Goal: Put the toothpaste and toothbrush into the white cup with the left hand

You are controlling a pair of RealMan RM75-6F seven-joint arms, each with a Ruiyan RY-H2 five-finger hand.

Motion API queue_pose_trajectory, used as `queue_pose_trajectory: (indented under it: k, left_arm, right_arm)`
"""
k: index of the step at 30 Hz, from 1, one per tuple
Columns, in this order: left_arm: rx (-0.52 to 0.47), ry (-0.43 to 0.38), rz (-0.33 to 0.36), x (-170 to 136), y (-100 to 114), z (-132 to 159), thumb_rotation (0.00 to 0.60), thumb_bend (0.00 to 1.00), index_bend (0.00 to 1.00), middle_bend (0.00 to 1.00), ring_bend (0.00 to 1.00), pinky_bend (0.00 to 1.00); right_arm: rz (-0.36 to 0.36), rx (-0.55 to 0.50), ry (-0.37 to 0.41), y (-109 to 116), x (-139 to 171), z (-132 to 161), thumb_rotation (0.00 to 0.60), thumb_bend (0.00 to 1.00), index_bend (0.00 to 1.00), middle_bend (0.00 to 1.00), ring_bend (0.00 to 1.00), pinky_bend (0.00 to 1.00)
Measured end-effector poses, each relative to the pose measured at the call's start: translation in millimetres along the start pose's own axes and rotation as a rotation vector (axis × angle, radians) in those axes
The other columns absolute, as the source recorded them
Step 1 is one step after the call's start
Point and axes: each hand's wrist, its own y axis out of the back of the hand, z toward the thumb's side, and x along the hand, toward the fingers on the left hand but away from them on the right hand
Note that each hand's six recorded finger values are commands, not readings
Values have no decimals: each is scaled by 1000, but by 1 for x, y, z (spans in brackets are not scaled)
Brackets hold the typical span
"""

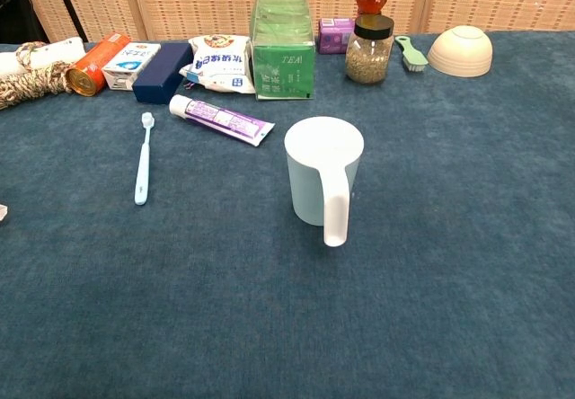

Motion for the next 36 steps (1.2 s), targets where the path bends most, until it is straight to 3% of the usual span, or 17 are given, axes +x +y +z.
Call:
queue_pose_trajectory:
  k: [3, 11, 18, 36]
  left_arm:
    - [7, -63, -25, 27, 0, 12, 600, 0, 0, 0, 0, 0]
    - [39, -137, -135, 89, -16, 43, 600, 0, 0, 0, 0, 0]
    - [109, -213, -179, 145, -32, 93, 600, 0, 0, 0, 0, 0]
    - [212, -210, -287, 214, -71, 163, 600, 0, 0, 0, 0, 3]
  right_arm:
    - [6, 0, -1, -2, -2, 0, 600, 0, 0, 0, 0, 0]
    - [44, 12, -5, -12, -9, 0, 600, 0, 0, 0, 0, 0]
    - [55, 24, -9, -17, -11, 1, 600, 0, 0, 0, 0, 0]
    - [19, 17, 31, -15, -13, 7, 600, 0, 0, 0, 0, 0]
